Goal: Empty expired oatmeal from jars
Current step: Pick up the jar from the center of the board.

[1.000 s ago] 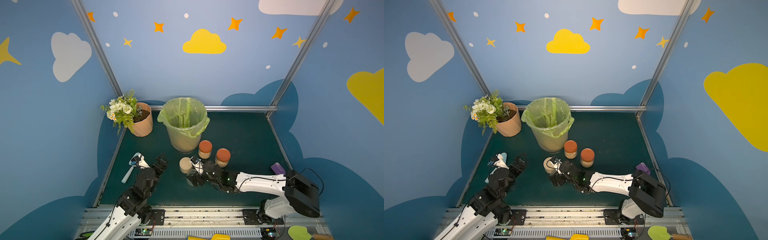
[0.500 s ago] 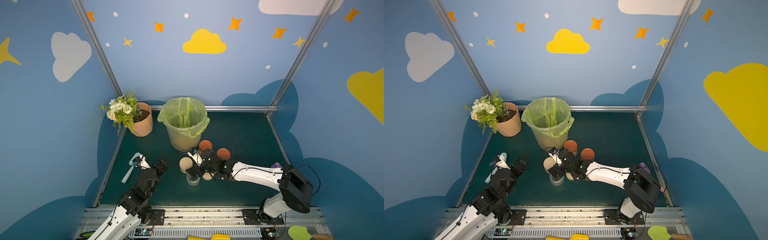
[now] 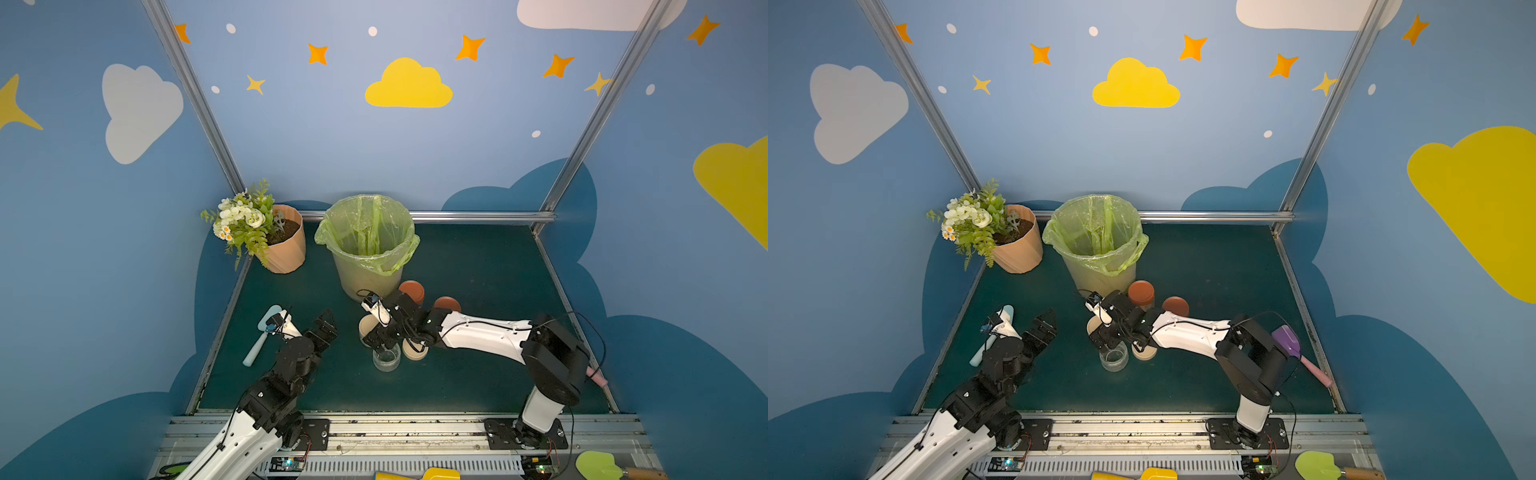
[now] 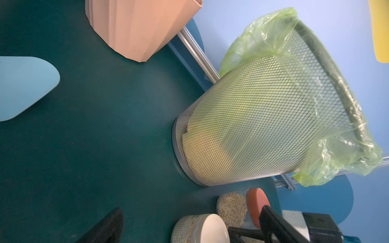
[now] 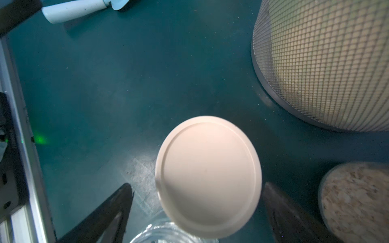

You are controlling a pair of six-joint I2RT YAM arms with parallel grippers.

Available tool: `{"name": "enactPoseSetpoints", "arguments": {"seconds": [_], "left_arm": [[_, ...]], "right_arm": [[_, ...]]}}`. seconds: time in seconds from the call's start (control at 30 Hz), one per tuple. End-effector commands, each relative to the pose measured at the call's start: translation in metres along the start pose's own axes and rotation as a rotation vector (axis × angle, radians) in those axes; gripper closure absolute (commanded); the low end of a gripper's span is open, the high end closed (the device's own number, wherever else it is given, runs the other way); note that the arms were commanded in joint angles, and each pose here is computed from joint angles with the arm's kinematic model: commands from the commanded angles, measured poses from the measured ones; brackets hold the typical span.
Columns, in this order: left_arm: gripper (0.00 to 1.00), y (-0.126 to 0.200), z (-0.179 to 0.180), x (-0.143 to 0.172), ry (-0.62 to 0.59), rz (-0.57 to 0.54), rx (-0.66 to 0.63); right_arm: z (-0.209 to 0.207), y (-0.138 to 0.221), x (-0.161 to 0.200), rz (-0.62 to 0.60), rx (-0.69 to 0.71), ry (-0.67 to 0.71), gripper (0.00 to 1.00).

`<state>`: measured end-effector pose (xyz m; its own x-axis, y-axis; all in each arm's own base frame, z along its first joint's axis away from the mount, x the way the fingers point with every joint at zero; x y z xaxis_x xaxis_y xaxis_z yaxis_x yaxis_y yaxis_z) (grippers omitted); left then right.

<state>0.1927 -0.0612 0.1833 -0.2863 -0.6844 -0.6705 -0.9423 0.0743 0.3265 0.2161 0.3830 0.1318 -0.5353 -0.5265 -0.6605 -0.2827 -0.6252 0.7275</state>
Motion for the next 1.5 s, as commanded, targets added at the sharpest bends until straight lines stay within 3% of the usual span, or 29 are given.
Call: {"name": "enactPoseSetpoints", "arguments": {"seconds": [0.0,0.83,1.13,1.47], "left_arm": [[0.00,0.000,0.001,-0.001,-0.005,-0.015,0.006],[0.00,-0.001,0.006,0.001,-0.007,-0.032,0.002],[0.00,0.000,0.003,-0.001,-0.019,-0.038,0.017],[0.00,0.005,-0.028,-0.015,-0.115,-0.081,0.172]], "right_arm": [[-0.007,-0.008,0.002,0.048,0.038,0.003,0.03],[-0.014,-0.046,0.001,0.095,0.027,-0.027,0.06],[-0.012,-0.036,-0.006,0.064,0.022,-0.029,0.26],[-0.003,0.025,-0.055,-0.123,-0.030,-0.067,0.40]]}}
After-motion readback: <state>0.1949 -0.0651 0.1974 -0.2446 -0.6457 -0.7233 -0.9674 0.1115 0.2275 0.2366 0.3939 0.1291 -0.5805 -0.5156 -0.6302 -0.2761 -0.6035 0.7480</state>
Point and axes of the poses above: each gripper's point midway between its finger pads, its own y axis back along the fingers, its own z axis along the line the jaws close on, x = y × z, the point moved 5 cm from there along y, back along the fingers, and after that the axes turned 6 degrees about -y, right-handed, at the moved point
